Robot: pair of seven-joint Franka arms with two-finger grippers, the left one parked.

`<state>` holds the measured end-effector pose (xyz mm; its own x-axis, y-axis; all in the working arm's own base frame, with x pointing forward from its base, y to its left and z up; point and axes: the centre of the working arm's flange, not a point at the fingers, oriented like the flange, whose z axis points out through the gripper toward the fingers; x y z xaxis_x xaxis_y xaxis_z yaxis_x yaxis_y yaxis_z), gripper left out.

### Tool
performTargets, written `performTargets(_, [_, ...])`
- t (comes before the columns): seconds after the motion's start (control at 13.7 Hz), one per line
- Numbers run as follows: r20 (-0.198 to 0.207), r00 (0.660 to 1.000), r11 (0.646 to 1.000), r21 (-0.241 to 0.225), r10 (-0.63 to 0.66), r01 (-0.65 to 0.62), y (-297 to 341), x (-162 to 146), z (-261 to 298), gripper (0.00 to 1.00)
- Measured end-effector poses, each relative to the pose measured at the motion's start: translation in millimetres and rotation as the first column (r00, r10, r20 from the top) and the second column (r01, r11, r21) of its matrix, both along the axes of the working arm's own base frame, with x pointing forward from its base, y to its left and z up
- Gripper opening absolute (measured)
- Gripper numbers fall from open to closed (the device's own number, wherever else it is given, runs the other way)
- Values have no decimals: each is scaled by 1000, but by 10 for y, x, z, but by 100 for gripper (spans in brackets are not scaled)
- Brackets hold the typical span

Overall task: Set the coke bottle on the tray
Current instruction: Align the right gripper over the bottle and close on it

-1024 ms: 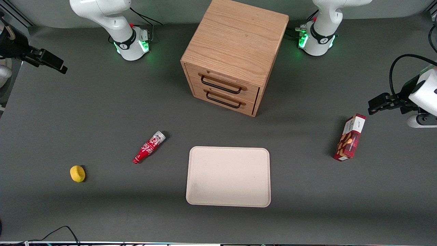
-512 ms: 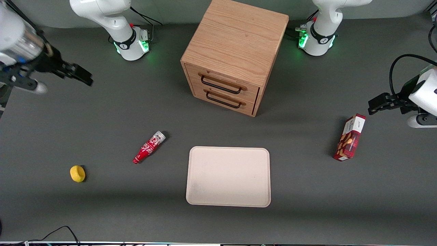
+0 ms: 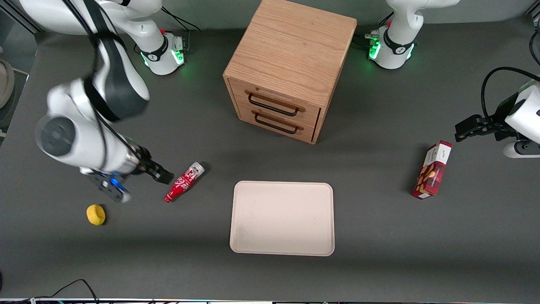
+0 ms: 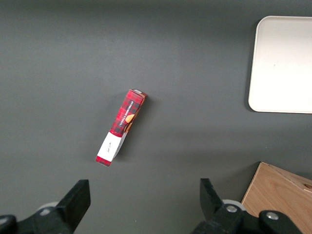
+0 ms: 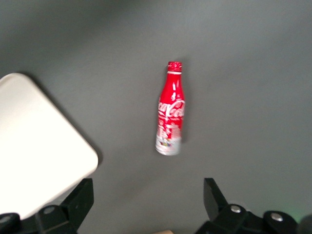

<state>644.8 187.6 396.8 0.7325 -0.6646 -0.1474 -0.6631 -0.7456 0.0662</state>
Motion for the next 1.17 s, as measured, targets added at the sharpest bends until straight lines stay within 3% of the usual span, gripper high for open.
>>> performTargets(0.29, [-48, 994, 995, -28, -97, 96, 76, -14, -1059, 100])
performTargets(0.59, [2, 994, 993, -56, -107, 107, 22, -212, -1630, 100])
performTargets(1.17, [27, 993, 991, -63, -113, 115, -106, -478, -2121, 100])
